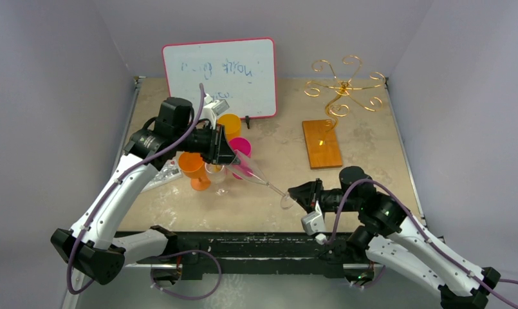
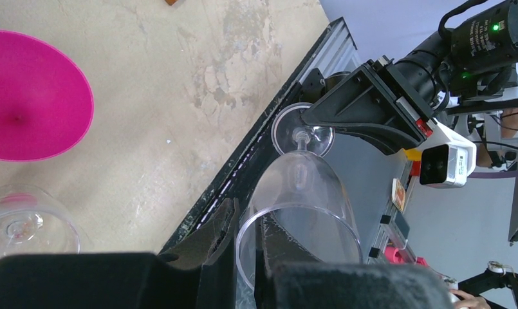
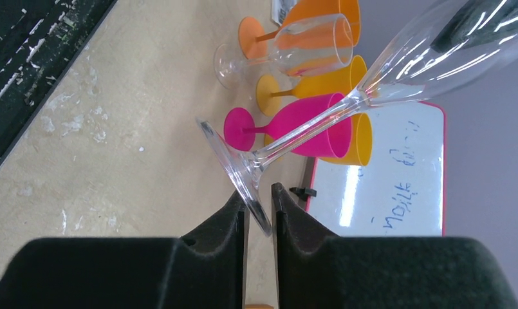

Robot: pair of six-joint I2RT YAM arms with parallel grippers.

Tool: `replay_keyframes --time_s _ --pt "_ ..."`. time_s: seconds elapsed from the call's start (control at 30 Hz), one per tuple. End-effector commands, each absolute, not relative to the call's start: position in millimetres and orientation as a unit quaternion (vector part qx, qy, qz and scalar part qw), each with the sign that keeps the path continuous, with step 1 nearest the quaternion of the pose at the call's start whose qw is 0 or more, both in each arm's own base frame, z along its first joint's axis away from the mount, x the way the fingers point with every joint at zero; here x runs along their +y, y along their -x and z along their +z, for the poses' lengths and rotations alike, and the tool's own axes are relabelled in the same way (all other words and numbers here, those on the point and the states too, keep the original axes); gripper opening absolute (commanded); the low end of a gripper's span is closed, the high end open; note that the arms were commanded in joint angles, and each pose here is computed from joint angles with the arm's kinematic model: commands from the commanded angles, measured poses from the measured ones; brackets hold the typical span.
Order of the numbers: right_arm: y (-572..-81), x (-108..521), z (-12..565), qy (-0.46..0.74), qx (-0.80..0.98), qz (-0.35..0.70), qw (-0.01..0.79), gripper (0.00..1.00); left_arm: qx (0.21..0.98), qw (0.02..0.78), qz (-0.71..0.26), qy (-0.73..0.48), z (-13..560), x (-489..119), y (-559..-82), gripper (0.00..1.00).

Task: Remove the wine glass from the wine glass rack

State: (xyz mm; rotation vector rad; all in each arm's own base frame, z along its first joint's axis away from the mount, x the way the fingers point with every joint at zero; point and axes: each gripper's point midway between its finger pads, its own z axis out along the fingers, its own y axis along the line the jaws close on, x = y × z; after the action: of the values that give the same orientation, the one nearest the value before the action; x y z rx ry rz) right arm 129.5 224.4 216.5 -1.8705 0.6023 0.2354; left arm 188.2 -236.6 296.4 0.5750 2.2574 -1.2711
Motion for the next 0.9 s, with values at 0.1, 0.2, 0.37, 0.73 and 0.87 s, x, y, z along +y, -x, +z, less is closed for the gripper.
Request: replay_keyframes --time_s 0.1,0.2,0.37,0.73,0.87 --pt "-123 236 264 0.749 0.202 0.107 0.622 0.33 0.803 0.287 -0.470 -0.228 321 -237 -187 0.00" --pt "-120 237 260 0.748 0.204 0.117 0.621 0.44 0.806 0.281 -0.470 -0.226 319 -238 -187 0.00" --pt "-119 237 260 0.749 0.205 0.120 0.618 0.48 0.818 0.284 -0.451 -0.219 313 -234 -192 0.00" --pt "-116 233 250 0.752 0.219 0.129 0.608 0.50 0.814 0.322 -0.440 -0.201 330 -230 -201 0.00" --pt "-115 230 249 0.750 0.227 0.128 0.608 0.51 0.836 0.328 -0.398 -0.186 325 -219 -208 0.00"
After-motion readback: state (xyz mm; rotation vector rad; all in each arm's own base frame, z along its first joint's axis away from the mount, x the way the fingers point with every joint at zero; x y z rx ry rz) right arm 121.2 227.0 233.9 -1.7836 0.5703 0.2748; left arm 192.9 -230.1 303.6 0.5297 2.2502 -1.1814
